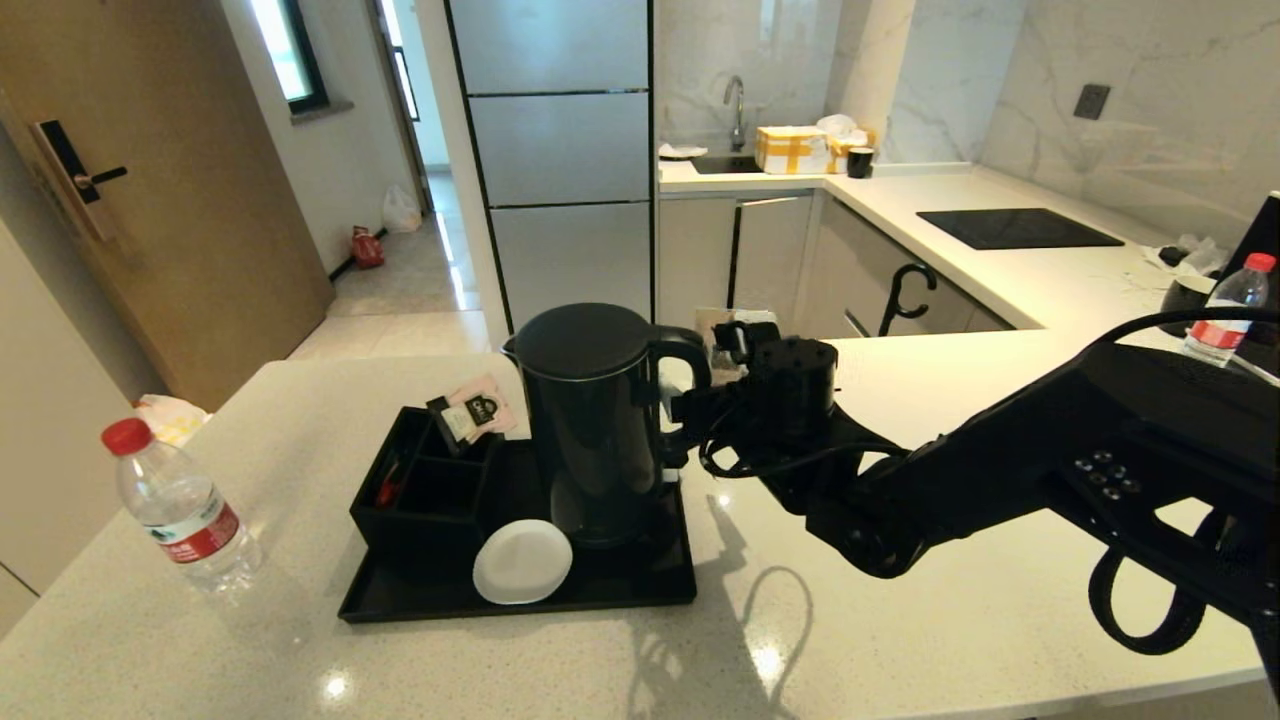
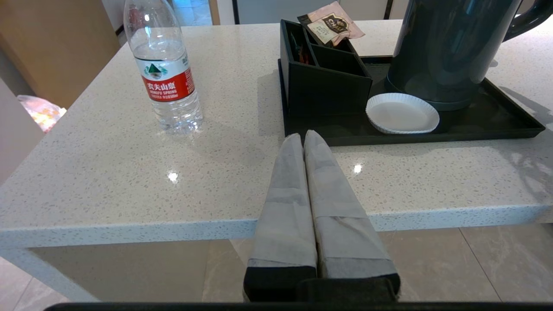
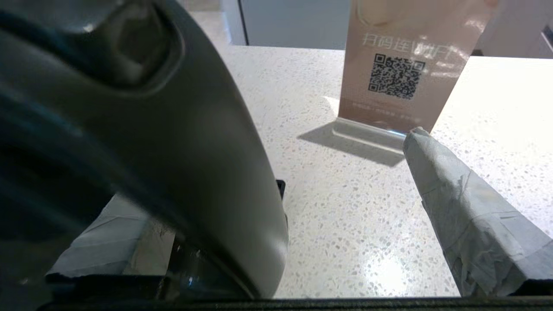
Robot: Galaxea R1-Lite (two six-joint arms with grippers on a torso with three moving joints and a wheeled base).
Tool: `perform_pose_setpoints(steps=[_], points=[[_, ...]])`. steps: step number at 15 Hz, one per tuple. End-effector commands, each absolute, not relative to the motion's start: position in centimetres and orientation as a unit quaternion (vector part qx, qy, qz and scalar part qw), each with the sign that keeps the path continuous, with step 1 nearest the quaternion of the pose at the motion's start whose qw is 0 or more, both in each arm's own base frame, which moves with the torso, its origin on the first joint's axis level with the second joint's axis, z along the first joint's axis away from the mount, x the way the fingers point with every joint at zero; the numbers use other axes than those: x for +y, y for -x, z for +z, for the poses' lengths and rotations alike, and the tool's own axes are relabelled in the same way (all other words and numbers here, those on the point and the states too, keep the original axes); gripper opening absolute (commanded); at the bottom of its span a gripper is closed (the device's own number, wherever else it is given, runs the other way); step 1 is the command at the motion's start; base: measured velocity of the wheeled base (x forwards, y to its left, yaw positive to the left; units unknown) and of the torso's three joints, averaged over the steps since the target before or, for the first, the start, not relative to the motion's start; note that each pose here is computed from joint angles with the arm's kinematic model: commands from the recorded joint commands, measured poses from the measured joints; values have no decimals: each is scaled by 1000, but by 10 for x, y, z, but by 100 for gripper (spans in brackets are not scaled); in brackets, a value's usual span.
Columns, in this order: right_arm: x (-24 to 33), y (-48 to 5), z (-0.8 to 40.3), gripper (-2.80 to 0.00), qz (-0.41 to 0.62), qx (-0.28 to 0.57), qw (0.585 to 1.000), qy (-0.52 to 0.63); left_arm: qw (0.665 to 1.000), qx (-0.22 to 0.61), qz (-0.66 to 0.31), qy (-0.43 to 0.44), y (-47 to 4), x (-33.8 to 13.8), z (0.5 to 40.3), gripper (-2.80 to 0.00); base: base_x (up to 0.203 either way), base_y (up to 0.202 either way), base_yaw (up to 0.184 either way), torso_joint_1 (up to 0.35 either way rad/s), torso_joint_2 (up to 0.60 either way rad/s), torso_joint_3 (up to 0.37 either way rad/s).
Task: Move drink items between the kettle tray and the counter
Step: Pick up the kettle
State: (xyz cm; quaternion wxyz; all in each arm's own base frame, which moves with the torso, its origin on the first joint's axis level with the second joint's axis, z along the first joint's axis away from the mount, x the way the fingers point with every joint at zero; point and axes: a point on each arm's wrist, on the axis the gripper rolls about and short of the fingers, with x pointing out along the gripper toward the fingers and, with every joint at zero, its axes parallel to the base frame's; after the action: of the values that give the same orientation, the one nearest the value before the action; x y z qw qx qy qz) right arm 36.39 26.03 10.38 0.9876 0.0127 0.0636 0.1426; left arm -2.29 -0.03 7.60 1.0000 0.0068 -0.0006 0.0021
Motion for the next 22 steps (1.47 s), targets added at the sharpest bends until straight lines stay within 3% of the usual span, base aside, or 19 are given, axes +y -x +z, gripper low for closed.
perform_pose_setpoints(steps=[1,12,13,14,22], points=[[264,-369,98,0,139,62,988,-11,1000,-2,2,-7,23,0,76,-280,0,0,0,0,0,0],[267,-375,88,0,109,27,993,17,1000,-2,2,-7,23,0,76,-280,0,0,0,0,0,0],[267,-375,88,-229,109,27,993,17,1000,-2,2,-7,23,0,76,-280,0,0,0,0,0,0],[267,-375,88,-280,109,27,993,17,1000,-2,2,-7,23,0,76,-280,0,0,0,0,0,0],[267,-376,92,-280,99,20,995,18,1000,-2,2,-7,23,0,76,-280,0,0,0,0,0,0]])
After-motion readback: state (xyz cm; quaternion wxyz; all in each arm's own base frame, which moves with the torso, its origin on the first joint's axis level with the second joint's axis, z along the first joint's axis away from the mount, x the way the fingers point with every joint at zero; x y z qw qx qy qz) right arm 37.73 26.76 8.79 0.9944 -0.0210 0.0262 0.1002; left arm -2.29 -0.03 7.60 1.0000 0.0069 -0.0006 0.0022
